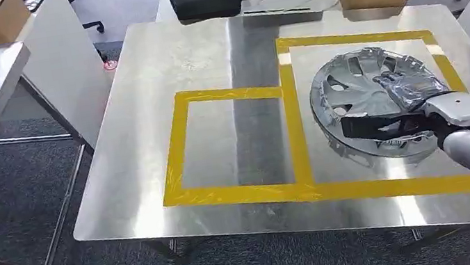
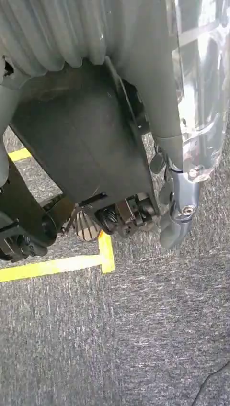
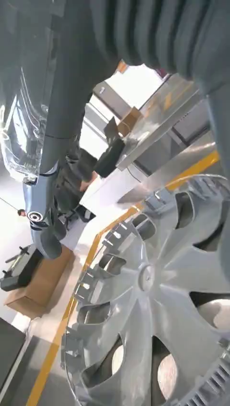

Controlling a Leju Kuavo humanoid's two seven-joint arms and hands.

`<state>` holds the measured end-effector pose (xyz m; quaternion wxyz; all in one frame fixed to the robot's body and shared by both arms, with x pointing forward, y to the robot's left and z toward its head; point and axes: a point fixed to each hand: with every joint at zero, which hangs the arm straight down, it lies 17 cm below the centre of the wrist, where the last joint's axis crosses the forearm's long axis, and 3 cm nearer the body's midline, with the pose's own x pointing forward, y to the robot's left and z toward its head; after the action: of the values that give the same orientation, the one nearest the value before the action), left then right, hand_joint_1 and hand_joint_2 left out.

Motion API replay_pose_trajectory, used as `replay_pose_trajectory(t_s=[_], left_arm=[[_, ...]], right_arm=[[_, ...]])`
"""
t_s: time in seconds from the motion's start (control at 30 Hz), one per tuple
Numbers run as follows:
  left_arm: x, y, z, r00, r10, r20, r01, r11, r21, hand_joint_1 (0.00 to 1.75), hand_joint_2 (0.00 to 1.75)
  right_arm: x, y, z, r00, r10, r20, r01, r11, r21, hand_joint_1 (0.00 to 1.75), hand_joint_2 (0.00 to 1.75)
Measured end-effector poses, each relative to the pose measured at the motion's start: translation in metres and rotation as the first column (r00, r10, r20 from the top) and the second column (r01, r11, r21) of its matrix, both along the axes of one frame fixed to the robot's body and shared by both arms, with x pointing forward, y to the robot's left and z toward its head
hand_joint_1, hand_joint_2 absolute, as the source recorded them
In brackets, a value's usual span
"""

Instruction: Take the parts from the cabinet and place them on the table.

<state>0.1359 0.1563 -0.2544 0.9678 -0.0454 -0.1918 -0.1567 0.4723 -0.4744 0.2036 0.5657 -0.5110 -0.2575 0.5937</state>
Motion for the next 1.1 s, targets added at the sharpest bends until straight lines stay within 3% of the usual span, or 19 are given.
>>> replay_pose_trajectory(t_s=[0.03,0.07,0.37,0.43,0.5,0.6,0.67,0.73,0.77,0.83,0.93,1.03,1.1], left_arm=[[0.000,0.000,0.000,1.000,0.000,-0.001,0.000,1.000,-0.002,0.00,1.75],[0.000,-0.001,0.000,1.000,0.001,-0.001,-0.001,1.000,-0.002,0.00,0.00],[-0.002,-0.001,0.000,1.000,0.003,-0.011,-0.003,1.000,-0.005,0.00,0.00],[-0.001,0.000,0.000,1.000,0.010,-0.011,-0.010,1.000,-0.005,0.00,0.00],[-0.001,0.001,0.000,1.000,0.021,-0.008,-0.021,1.000,-0.003,0.00,0.00],[0.000,0.004,-0.001,0.999,0.033,-0.004,-0.033,0.999,0.006,0.00,0.00],[0.000,0.006,-0.001,0.999,0.036,0.000,-0.036,0.999,0.012,0.00,0.00],[0.001,0.008,-0.002,0.999,0.045,0.005,-0.045,0.999,0.018,0.00,0.00],[0.001,0.009,-0.002,0.999,0.051,0.008,-0.051,0.999,0.020,0.00,0.00],[-0.001,0.012,-0.003,0.998,0.059,0.006,-0.059,0.998,0.025,0.00,0.00],[-0.001,0.014,-0.003,0.998,0.068,0.003,-0.068,0.997,0.026,0.00,0.00],[-0.004,0.018,-0.004,0.997,0.080,-0.004,-0.080,0.996,0.029,0.00,0.00],[-0.005,0.020,-0.005,0.996,0.087,-0.008,-0.087,0.996,0.033,0.00,0.00]], right_arm=[[0.000,0.001,0.000,1.000,0.002,-0.001,-0.002,1.000,0.001,0.00,0.00],[0.000,0.001,-0.001,1.000,0.003,-0.002,-0.003,1.000,0.001,0.00,0.00],[-0.001,0.005,-0.005,1.000,0.008,-0.001,-0.008,1.000,0.019,0.00,0.00],[0.007,0.017,0.003,0.996,0.012,0.088,-0.025,0.990,0.141,0.00,0.00],[0.020,0.036,0.032,0.962,0.009,0.271,-0.103,0.937,0.334,0.00,0.00],[0.024,0.062,0.081,0.869,-0.006,0.495,-0.289,0.806,0.517,0.00,0.00],[0.017,0.084,0.114,0.796,-0.030,0.605,-0.427,0.681,0.595,0.00,0.00],[0.001,0.112,0.132,0.745,-0.048,0.666,-0.555,0.509,0.658,0.00,0.00],[-0.013,0.134,0.144,0.709,-0.047,0.704,-0.635,0.391,0.666,0.00,0.00],[-0.042,0.170,0.165,0.641,-0.043,0.766,-0.740,0.229,0.632,0.00,0.00],[-0.069,0.196,0.181,0.584,-0.050,0.810,-0.804,0.096,0.586,0.00,0.00],[-0.116,0.231,0.199,0.512,-0.071,0.856,-0.858,-0.096,0.505,0.00,0.00],[-0.138,0.245,0.204,0.486,-0.085,0.870,-0.866,-0.179,0.467,0.00,0.00]])
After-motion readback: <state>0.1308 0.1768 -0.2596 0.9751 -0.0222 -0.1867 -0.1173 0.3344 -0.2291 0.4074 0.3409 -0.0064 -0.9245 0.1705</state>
